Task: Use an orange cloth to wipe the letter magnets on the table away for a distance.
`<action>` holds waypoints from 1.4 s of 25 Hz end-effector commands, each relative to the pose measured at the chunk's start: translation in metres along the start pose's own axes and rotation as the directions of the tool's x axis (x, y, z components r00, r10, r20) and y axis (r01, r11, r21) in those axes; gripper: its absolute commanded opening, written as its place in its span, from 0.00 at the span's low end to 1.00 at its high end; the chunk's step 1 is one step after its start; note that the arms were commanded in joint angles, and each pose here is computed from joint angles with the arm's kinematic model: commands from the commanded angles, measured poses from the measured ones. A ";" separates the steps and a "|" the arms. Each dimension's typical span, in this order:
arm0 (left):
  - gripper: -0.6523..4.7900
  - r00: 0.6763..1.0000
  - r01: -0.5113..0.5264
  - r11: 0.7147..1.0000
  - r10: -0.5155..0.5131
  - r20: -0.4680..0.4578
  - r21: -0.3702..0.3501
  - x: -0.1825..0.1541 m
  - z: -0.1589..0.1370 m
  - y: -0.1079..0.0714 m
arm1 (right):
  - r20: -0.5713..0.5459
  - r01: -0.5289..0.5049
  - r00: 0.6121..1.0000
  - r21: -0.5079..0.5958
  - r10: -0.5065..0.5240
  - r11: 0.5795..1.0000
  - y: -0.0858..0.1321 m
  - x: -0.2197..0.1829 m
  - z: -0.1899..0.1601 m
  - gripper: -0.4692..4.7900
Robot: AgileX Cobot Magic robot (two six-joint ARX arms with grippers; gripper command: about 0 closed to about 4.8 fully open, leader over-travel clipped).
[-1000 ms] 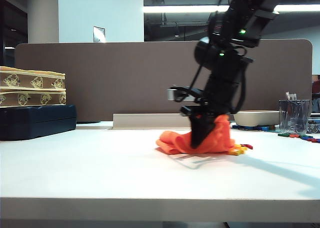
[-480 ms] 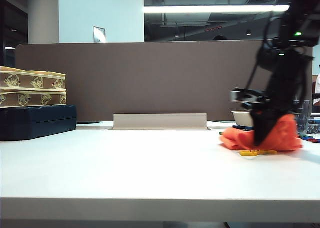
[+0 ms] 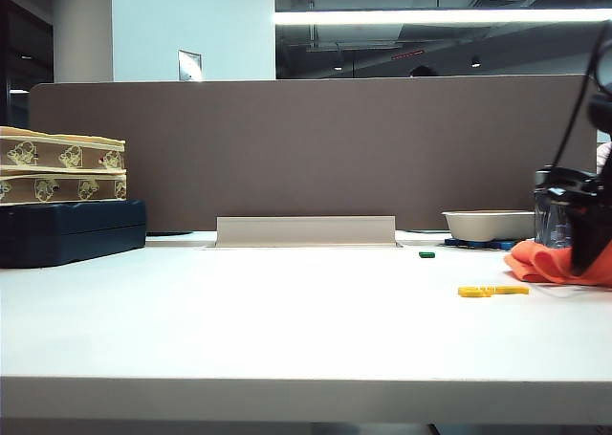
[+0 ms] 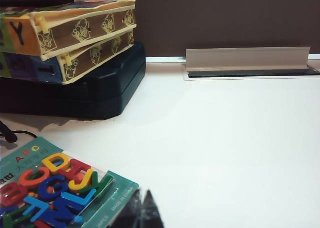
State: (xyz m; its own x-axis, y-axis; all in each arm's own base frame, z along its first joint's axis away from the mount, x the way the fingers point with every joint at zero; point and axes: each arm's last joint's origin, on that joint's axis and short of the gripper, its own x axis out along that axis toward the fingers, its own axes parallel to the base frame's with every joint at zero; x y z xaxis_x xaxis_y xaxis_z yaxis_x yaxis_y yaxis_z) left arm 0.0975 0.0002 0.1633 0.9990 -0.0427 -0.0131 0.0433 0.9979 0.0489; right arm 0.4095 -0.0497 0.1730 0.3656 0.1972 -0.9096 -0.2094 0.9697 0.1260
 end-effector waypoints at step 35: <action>0.11 1.000 0.003 1.000 -0.003 0.011 -0.005 0.000 0.001 0.000 | 0.249 -0.234 0.891 -0.466 0.380 0.853 0.180 -0.147 0.003 0.07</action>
State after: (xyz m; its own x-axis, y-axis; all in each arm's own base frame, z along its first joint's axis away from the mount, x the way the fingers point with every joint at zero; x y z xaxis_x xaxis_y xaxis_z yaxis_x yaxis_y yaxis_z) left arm 0.0975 0.0002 0.1633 0.9990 -0.0427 -0.0131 0.0433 0.9979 0.0489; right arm 0.3233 0.0976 0.3243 0.4494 0.5812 -0.6784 -0.6831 0.7130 0.1583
